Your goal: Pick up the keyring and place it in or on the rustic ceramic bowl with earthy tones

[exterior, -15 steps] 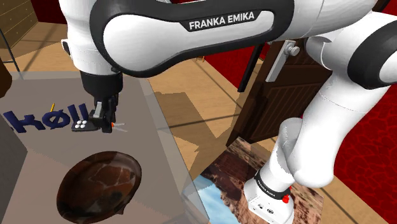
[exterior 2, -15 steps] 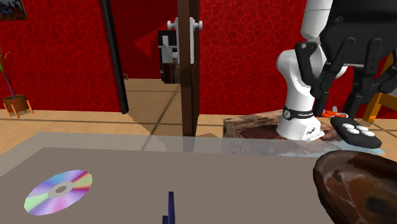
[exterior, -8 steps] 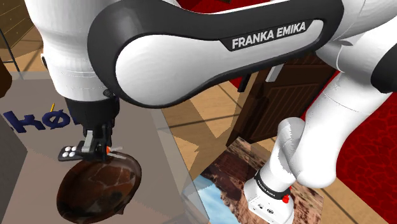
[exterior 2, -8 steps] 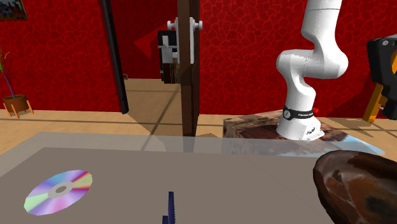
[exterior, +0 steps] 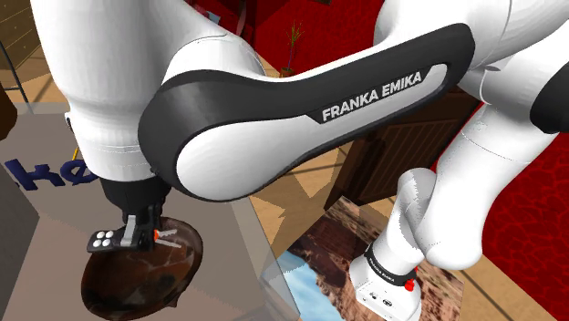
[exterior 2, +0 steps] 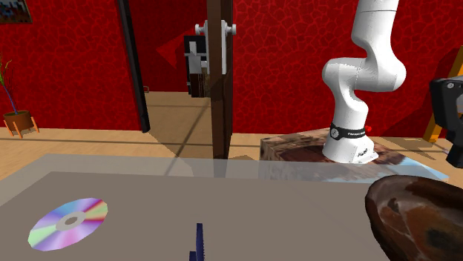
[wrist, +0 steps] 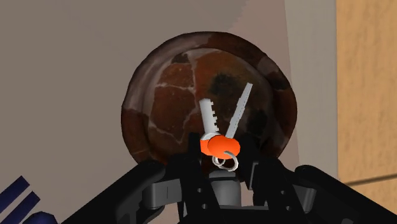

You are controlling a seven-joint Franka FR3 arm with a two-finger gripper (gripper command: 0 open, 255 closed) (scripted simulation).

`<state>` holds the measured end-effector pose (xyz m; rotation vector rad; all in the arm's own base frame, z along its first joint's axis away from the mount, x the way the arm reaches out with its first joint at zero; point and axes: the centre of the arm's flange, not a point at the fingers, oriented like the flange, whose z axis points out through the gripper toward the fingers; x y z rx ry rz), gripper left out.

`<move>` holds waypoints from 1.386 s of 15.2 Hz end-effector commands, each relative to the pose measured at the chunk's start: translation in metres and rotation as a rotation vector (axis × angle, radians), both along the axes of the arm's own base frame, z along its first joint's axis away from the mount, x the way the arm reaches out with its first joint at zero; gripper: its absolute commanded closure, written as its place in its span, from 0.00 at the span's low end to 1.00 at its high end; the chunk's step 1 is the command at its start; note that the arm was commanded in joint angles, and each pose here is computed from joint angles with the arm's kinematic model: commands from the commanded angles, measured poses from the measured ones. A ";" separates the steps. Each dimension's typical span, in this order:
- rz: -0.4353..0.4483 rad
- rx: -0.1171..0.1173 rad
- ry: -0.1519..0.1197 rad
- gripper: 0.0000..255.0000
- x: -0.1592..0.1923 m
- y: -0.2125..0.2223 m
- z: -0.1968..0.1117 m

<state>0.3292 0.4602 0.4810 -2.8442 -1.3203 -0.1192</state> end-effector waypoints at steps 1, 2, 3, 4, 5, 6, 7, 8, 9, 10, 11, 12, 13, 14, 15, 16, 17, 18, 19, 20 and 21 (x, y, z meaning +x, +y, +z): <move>0.000 0.000 0.000 1.00 0.000 0.000 -0.011; 0.000 0.000 0.000 1.00 0.000 0.000 -0.016; 0.000 0.000 0.000 1.00 0.000 0.000 -0.021; 0.000 0.000 0.000 1.00 0.000 0.000 -0.026; 0.000 0.000 0.000 1.00 0.000 0.000 -0.032; 0.000 0.000 0.000 1.00 0.000 0.000 -0.037; 0.000 0.000 0.000 1.00 0.000 0.000 -0.043; 0.000 0.000 0.000 1.00 0.000 0.000 -0.043; 0.000 0.000 0.000 1.00 0.000 0.000 -0.043; 0.000 0.000 0.000 1.00 0.000 0.000 -0.043; 0.000 0.000 0.000 1.00 0.000 0.000 -0.043; 0.000 0.000 0.000 1.00 0.000 0.000 -0.043; 0.000 0.000 0.000 1.00 0.000 0.000 -0.043; 0.000 0.000 0.000 1.00 0.000 0.000 -0.043; 0.000 0.000 0.000 1.00 0.000 0.000 -0.043; 0.000 0.000 0.000 0.00 0.000 0.000 -0.043; 0.000 0.000 0.000 0.00 0.000 0.000 -0.043; 0.000 0.000 0.000 0.00 0.000 0.000 -0.043; 0.000 0.000 0.000 0.00 0.000 0.000 -0.043; 0.000 0.000 0.000 0.00 0.000 0.000 -0.043; 0.000 0.000 0.000 0.00 0.000 0.000 -0.043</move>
